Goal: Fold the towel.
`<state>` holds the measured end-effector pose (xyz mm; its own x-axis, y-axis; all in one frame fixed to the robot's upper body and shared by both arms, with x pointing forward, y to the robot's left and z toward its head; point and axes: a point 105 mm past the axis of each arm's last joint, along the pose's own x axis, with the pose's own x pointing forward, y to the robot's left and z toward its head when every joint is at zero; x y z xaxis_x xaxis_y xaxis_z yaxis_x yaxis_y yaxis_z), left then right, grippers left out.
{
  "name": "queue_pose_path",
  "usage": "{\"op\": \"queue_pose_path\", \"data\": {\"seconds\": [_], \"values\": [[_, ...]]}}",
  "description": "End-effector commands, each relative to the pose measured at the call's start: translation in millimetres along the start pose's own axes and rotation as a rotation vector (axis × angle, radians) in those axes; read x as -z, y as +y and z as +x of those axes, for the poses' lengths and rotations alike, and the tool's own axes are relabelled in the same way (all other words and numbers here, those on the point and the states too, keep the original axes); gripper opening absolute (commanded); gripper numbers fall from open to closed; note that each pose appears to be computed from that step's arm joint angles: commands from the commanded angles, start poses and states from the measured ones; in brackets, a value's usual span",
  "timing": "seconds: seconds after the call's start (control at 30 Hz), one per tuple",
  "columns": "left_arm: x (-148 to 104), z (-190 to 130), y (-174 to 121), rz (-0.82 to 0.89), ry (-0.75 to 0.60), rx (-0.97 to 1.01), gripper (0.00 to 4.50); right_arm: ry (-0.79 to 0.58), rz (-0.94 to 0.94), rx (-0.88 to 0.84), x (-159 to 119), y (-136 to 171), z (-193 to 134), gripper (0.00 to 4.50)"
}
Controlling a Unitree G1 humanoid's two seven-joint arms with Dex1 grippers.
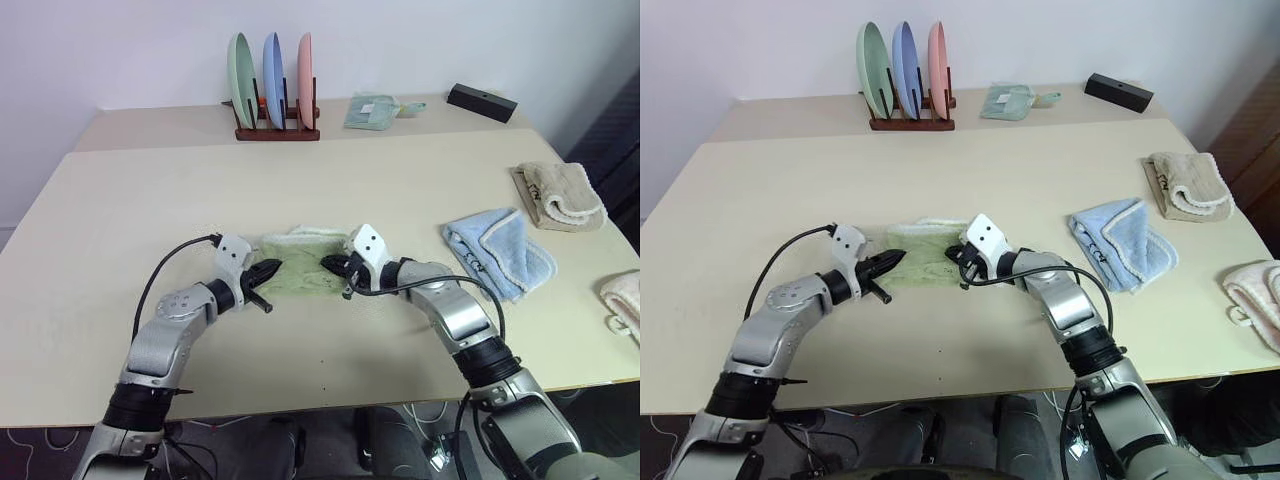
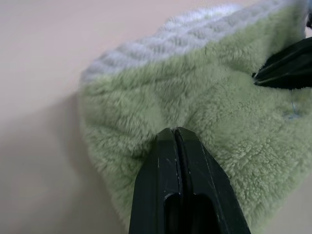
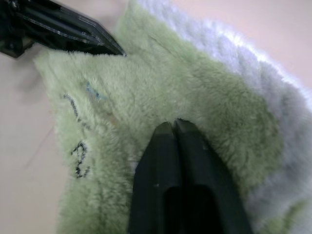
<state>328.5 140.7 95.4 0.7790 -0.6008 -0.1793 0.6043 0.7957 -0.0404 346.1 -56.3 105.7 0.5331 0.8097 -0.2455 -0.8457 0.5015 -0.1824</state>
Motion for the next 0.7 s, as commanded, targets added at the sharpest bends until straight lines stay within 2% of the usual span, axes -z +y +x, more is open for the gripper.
{"op": "queue_pose_path", "data": {"seconds": [0.03,0.07,0.2,0.23,0.3,0.43,0.5,0.7], "values": [[-35.5,-20.6,13.6,-0.060,-0.135,-0.050,0.55,-0.104,-0.079,-0.014,-34.9,-4.0,-20.4,1.80],[-38.5,-26.5,18.6,-0.079,-0.147,-0.070,0.88,-0.102,-0.094,-0.018,-37.1,-5.1,-26.2,2.30],[-36.8,-42.8,28.8,-0.151,-0.130,-0.111,2.88,-0.078,-0.141,-0.025,-39.9,-9.0,-43.7,4.38],[-30.7,-45.7,27.3,-0.178,-0.100,-0.102,3.30,-0.069,-0.157,-0.015,-39.9,-12.1,-48.4,4.50],[-24.1,-48.3,24.3,-0.207,-0.063,-0.087,4.44,-0.059,-0.171,-0.003,-39.7,-15.3,-52.9,4.50],[-3.7,-40.0,13.5,-0.448,0.007,-0.090,4.48,-0.027,-0.209,-0.040,-36.7,-10.2,-58.2,4.50],[1.4,-32.0,5.5,-0.475,0.042,-0.082,4.48,-0.036,-0.216,-0.053,-38.2,-6.3,-57.4,4.50],[-3.0,2.6,-17.1,-0.626,0.041,-0.032,4.48,-0.054,-0.235,-0.103,-41.3,9.2,-56.5,4.50]]}}
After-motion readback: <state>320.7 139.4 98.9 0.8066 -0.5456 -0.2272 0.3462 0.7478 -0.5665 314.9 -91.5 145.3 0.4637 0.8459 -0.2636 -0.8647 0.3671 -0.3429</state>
